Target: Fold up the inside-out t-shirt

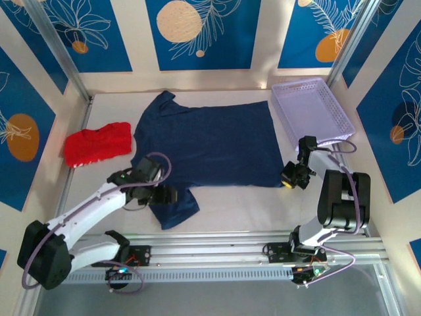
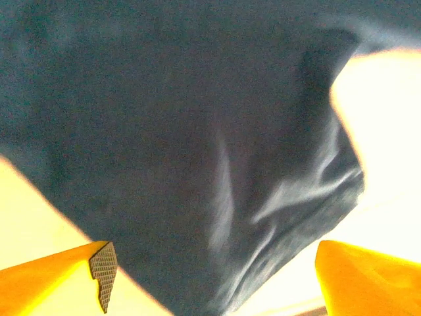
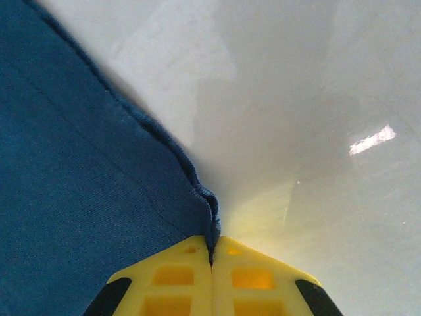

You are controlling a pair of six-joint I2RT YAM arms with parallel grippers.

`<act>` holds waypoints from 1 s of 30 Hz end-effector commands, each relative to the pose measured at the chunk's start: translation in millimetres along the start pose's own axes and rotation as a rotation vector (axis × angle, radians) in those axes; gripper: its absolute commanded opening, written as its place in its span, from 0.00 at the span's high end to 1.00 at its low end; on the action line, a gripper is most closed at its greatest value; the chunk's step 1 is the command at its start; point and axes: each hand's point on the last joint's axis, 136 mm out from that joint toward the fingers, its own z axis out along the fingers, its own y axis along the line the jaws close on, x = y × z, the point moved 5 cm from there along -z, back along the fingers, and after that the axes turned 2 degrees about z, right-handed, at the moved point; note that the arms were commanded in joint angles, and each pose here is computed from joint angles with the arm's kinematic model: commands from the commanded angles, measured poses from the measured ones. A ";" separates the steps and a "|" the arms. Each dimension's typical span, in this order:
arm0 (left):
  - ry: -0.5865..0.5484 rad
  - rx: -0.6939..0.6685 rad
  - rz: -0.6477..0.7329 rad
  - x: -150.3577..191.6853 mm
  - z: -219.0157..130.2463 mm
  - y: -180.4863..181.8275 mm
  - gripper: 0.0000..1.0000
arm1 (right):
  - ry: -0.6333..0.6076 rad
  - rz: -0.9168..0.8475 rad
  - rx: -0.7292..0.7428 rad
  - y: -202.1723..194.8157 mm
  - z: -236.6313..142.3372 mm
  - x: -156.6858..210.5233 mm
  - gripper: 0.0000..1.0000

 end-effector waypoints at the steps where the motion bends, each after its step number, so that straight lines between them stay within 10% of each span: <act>1: 0.132 -0.075 -0.089 42.3 1.4 13.7 0.22 | -0.026 -0.026 -0.032 3.7 -7.0 2.3 0.96; 16: 0.261 0.000 -0.061 69.6 40.8 -1.5 0.50 | -0.041 -0.039 -0.081 6.5 -11.1 5.5 0.96; 30: 0.229 -0.032 -0.064 73.3 33.8 8.1 0.96 | -0.056 -0.054 -0.083 5.3 -15.8 10.7 0.97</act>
